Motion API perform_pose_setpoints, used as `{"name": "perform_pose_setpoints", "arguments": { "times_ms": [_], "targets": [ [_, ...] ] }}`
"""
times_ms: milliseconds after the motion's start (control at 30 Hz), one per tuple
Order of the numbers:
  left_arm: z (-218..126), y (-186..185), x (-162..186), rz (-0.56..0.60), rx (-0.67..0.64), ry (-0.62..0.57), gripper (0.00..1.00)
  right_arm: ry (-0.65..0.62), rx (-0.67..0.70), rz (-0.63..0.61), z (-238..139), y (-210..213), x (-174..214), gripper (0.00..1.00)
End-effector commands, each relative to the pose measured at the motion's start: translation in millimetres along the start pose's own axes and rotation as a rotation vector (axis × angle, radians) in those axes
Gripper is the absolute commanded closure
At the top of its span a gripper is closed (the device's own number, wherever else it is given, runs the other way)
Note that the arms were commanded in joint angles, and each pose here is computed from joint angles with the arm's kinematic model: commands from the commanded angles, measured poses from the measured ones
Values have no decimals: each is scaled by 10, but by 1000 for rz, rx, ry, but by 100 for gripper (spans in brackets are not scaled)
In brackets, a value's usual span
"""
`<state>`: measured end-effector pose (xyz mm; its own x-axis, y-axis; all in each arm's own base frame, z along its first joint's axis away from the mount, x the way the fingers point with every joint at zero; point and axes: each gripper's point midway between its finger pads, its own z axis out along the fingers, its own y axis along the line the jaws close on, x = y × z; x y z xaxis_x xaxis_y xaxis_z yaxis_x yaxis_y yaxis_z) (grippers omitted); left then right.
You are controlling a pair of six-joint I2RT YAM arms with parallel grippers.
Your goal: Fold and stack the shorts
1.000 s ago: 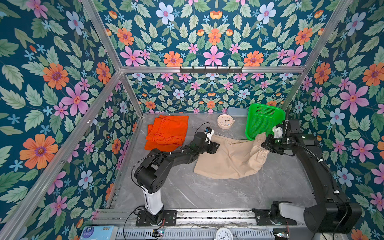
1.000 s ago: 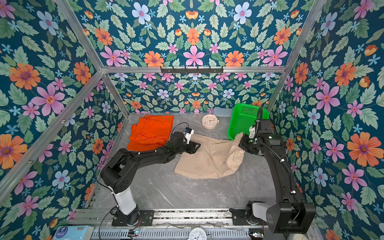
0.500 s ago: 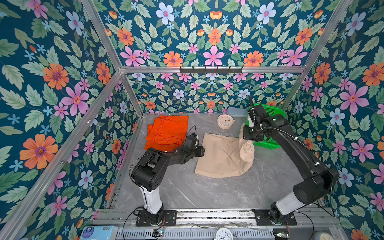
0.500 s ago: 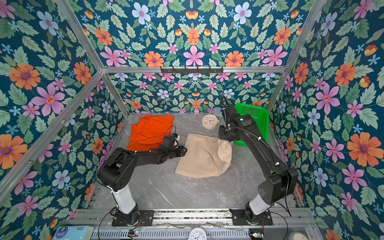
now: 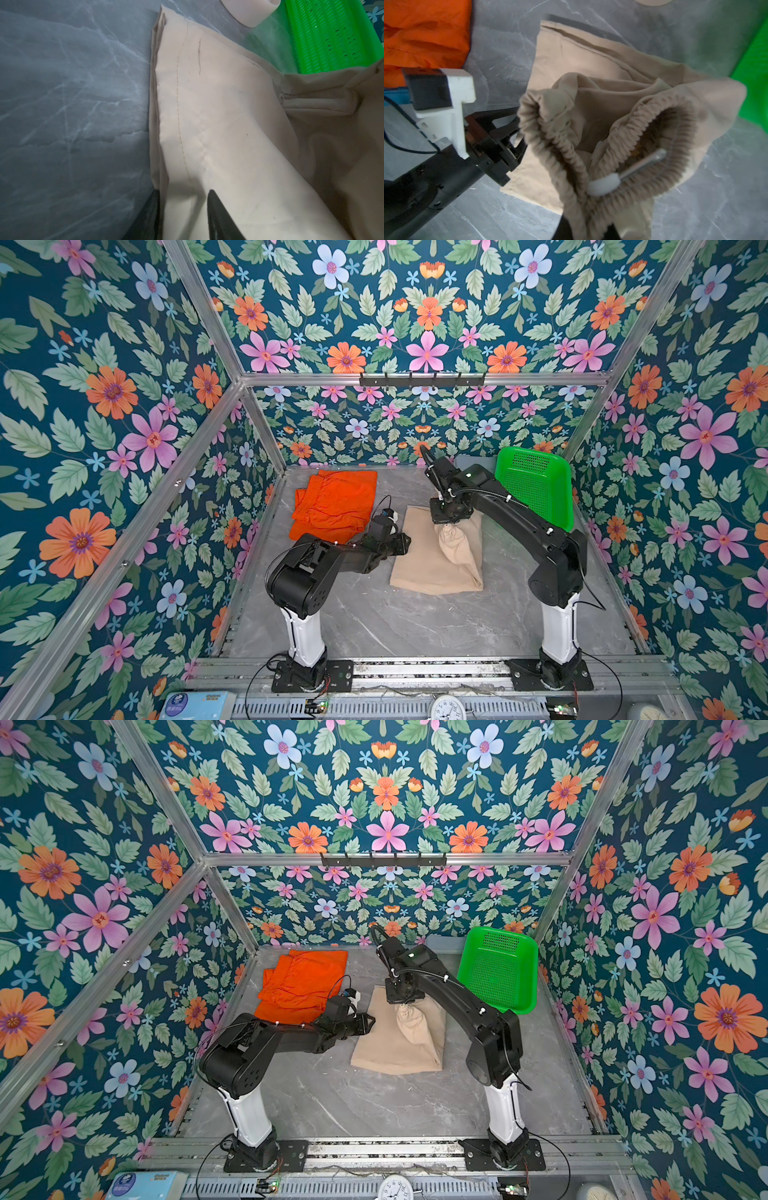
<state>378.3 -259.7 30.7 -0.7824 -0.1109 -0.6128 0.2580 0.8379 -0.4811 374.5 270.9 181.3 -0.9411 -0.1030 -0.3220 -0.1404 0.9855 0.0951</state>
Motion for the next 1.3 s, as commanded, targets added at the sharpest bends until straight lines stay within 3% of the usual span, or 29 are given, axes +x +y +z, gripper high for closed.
{"name": "perform_pose_setpoints", "arguments": {
  "times_ms": [0,200,367,467,600,800,900,1033,1267],
  "targets": [
    [-3,187,259,-33,-73,88,59,44,-36,-1,108,240,70,90],
    [-15,182,242,-38,-71,75,59,134,-49,7,582,456,182,87],
    [-109,185,148,-56,-75,47,52,184,-122,19,817,625,236,71],
    [-298,216,-23,-75,-92,6,45,168,-208,11,739,773,192,54],
    [-657,194,-320,-63,-113,-79,35,69,-271,3,353,749,26,40],
    [-904,-108,-532,-60,2,-119,27,-65,-359,144,-128,220,-90,36],
    [-809,-219,-454,-88,81,-72,25,-66,-372,274,-35,-252,59,36],
    [-623,-152,-259,-132,86,-1,24,-64,-399,424,119,-778,358,36],
    [-414,-159,-102,-172,142,50,24,-24,-415,545,516,-1244,788,36]
  ]
}}
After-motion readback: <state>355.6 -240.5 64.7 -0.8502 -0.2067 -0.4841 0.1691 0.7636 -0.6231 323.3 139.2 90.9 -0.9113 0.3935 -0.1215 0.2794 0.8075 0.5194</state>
